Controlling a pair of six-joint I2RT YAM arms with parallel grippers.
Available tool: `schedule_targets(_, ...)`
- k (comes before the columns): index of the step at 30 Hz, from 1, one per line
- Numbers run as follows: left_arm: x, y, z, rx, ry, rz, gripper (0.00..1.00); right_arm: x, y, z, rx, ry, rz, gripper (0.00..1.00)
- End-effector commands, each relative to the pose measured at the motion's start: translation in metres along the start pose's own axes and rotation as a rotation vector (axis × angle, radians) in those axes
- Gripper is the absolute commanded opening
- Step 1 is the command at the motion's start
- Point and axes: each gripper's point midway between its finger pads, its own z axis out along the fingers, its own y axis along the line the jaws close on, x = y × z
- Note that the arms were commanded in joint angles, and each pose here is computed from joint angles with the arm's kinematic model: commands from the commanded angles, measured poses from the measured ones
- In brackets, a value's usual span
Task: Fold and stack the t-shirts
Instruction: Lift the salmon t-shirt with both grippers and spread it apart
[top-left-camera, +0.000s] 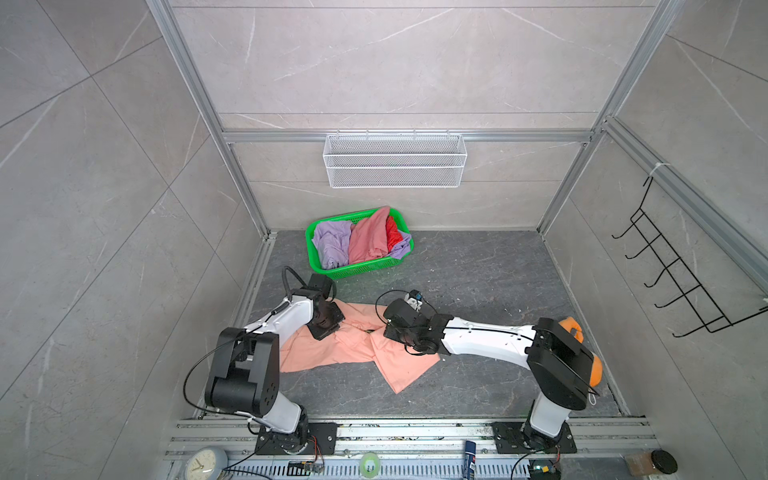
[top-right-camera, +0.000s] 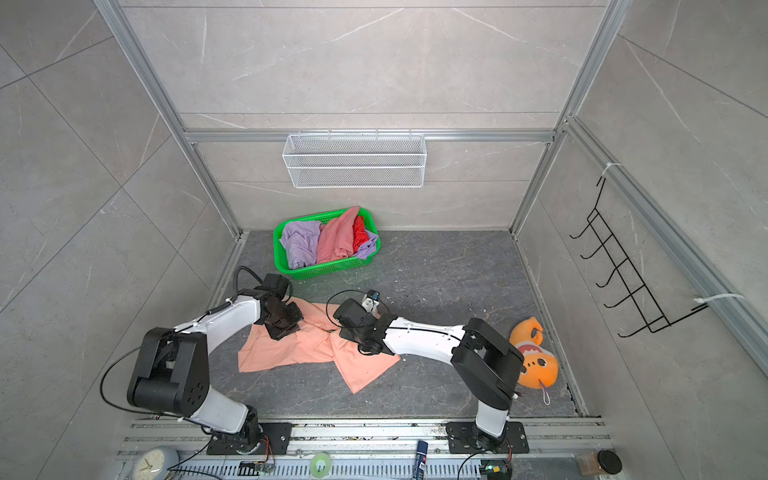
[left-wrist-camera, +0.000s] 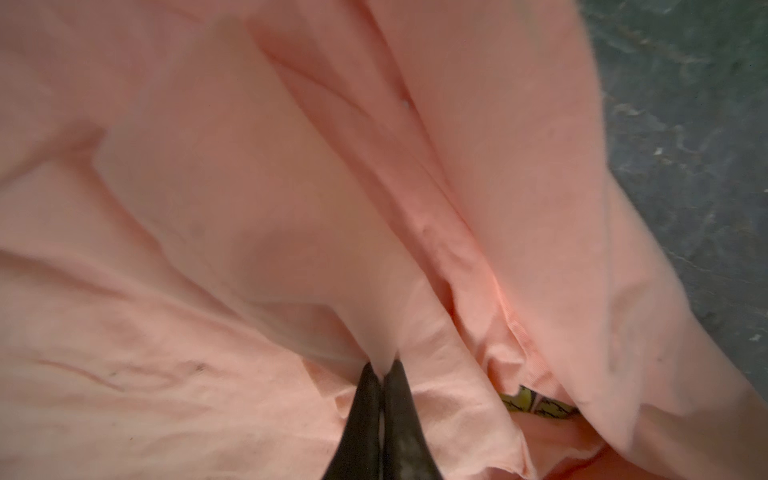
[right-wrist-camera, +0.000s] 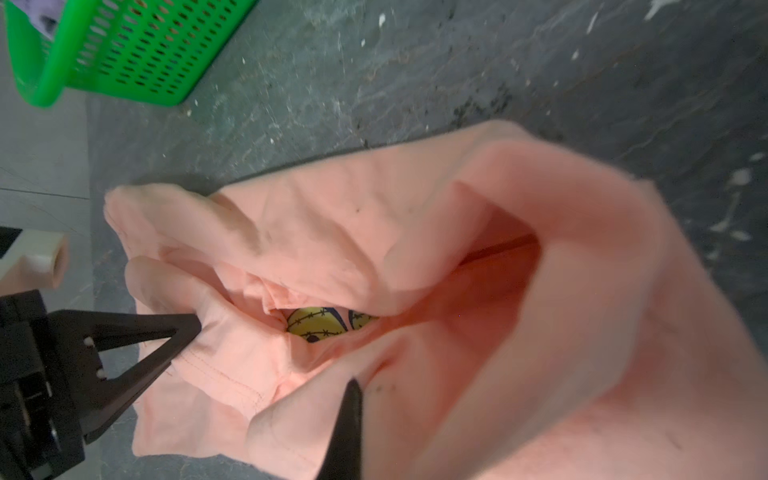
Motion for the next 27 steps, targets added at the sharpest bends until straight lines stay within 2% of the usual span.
schedule_targets(1,-0.004,-0.017,-0.045,0.077,-0.065,0.009,0.0,-0.027,-0.012,-0.027,0.024,-0.066,-0.045,0.0)
schedule_targets(6,-0.014,-0.029,-0.14,0.173,-0.248,0.077,0.0,-0.084,-0.027,-0.096,0.032,-0.214,-0.063,0.0)
schedule_targets(12,-0.023,-0.023,-0.294,0.241,-0.615,0.154,0.0,-0.156,-0.071,-0.209,0.058,-0.445,-0.019,0.0)
schedule_targets(16,-0.016,-0.015,-0.375,0.296,-0.812,0.173,0.0,-0.184,-0.091,-0.279,0.069,-0.585,0.027,0.0)
schedule_targets(18,-0.013,-0.018,-0.399,0.346,-0.866,0.175,0.0,-0.195,-0.096,-0.307,0.08,-0.647,0.042,0.0)
schedule_targets(21,-0.015,-0.036,-0.413,0.439,-0.892,0.195,0.0,-0.212,-0.091,-0.322,0.087,-0.704,0.024,0.0)
schedule_targets(27,-0.048,-0.089,-0.392,0.543,-0.841,0.233,0.0,-0.259,-0.07,-0.297,0.062,-0.717,0.038,0.0)
